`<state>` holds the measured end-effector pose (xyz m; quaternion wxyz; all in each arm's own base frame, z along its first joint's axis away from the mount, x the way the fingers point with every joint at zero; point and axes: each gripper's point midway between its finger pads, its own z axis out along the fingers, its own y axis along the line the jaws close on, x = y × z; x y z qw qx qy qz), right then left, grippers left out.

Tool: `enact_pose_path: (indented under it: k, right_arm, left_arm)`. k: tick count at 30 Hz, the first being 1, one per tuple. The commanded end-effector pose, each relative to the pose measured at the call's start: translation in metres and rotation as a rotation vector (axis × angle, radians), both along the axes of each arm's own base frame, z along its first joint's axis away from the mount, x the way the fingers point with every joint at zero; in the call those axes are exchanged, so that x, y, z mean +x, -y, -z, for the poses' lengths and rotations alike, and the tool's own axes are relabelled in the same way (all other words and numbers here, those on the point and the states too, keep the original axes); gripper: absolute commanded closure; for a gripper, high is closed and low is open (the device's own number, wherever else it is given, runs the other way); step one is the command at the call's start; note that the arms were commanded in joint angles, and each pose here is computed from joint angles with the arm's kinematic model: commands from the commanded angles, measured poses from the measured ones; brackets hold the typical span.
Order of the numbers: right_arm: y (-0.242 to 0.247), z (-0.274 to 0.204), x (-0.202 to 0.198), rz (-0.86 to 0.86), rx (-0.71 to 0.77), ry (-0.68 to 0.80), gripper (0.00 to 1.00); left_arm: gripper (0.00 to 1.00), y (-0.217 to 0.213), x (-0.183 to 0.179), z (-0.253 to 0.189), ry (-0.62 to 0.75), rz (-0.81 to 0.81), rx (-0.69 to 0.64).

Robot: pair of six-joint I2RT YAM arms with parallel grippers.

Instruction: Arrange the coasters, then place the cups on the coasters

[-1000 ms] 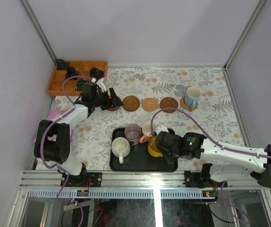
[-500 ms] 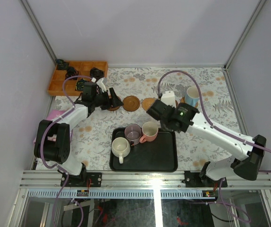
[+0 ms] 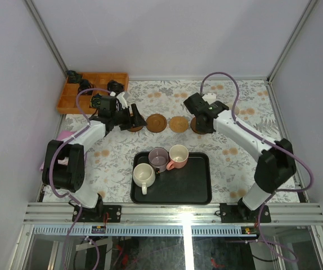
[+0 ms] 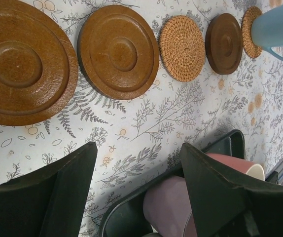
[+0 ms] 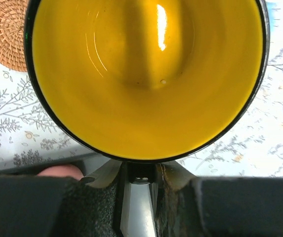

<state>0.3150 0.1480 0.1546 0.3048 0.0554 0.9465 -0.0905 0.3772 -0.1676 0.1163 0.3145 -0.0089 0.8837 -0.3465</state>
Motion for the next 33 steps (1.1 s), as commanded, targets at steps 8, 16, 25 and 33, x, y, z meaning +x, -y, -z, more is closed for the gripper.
enact_pose_path:
  k: [8, 16, 25, 33]
  right_arm:
    - [-0.025, 0.024, 0.062, -0.031, 0.122, 0.046, 1.0]
    - [-0.011, 0.046, 0.074, -0.055, 0.153, -0.007, 1.0]
    - [-0.008, 0.072, 0.069, -0.078, 0.152, -0.073, 1.0]
    - [-0.011, 0.078, 0.073, -0.103, 0.148, -0.075, 1.0]
  left_arm:
    - [0.31, 0.003, 0.003, 0.003, -0.017, 0.024, 0.013]
    - [0.31, -0.003, 0.005, -0.011, 0.056, 0.015, 0.043]
    - [0.31, -0.015, 0.007, -0.027, 0.157, -0.033, 0.118]
    - [0.31, -0.017, 0.007, -0.028, 0.164, -0.045, 0.125]
